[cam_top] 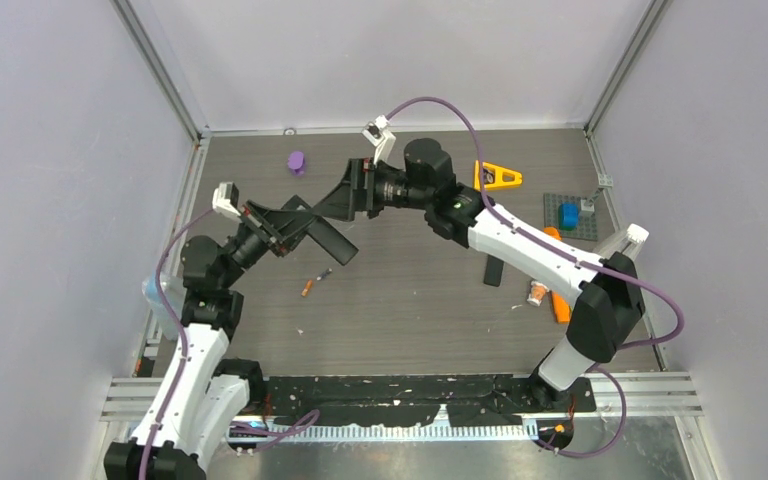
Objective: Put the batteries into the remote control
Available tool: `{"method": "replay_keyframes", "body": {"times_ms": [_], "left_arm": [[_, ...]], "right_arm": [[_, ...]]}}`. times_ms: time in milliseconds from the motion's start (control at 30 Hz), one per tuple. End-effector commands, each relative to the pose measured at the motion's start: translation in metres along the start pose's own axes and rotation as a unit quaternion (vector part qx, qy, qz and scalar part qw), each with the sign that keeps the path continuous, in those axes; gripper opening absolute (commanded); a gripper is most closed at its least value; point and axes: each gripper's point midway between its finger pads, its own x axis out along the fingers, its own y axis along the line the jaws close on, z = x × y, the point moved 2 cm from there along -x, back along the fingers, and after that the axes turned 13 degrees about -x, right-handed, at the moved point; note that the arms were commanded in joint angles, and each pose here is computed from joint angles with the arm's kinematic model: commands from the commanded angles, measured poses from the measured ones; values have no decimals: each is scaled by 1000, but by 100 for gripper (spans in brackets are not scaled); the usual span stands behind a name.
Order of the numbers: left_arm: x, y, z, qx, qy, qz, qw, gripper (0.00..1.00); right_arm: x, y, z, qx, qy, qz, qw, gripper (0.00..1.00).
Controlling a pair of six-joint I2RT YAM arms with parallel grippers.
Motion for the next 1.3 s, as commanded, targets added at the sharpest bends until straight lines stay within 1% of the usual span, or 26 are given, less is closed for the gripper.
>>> {"method": "replay_keyframes", "body": {"times_ms": [0,33,133,200,400,467,500,533,567,600,733,967,1033,1100,1133,1167,1200,1233,1267], "left_arm": [[-5,-5,-35,115,145,-5,983,0],[-6,-6,-36,127,153,-5,980,0],[-5,-4,-36,153,159,5,975,0],[-5,-8,-36,174,160,2,972,0],[-4,-15,-36,191,157,-10,969,0],[-4,-21,-38,198,162,-23,967,0],[-4,-24,-40,203,165,-30,965,0],[-5,-26,-41,205,166,-35,964,0],[-5,-28,-41,208,168,-38,963,0],[-5,-29,-42,209,168,-41,962,0],[-6,-34,-43,210,166,-51,962,0],[-6,-34,-44,198,170,-61,963,0],[-5,-33,-43,190,167,-60,966,0],[-5,-33,-42,185,166,-63,966,0],[-4,-33,-42,182,165,-62,967,2],[-4,-32,-41,180,164,-62,968,6],[-4,-31,-41,178,163,-61,968,13],[-4,-32,-41,179,163,-61,968,21],[-4,-32,-41,179,161,-60,969,34]], "right_arm": [[-26,34,-5,-93,54,114,988,91],[-29,41,-7,-105,64,139,983,89],[-39,52,-13,-119,74,175,974,87],[-45,57,-17,-124,78,189,971,86],[-53,59,-32,-117,97,214,965,83],[-54,59,-37,-112,105,221,963,77],[-54,58,-38,-109,107,222,963,68],[-53,59,-37,-108,108,225,962,64],[-52,58,-38,-103,112,224,963,56],[-52,60,-38,-101,112,227,962,52],[-48,57,-37,-96,112,221,964,48],[-43,53,-40,-74,117,217,966,47],[-39,52,-37,-64,111,217,968,40],[-36,53,-36,-50,109,225,967,28],[-35,54,-33,-52,101,230,966,25],[-34,55,-33,-40,103,230,967,20],[-34,54,-32,-36,101,227,968,17],[-34,52,-33,-34,101,224,969,11],[-34,49,-32,-33,99,214,971,9]]}}
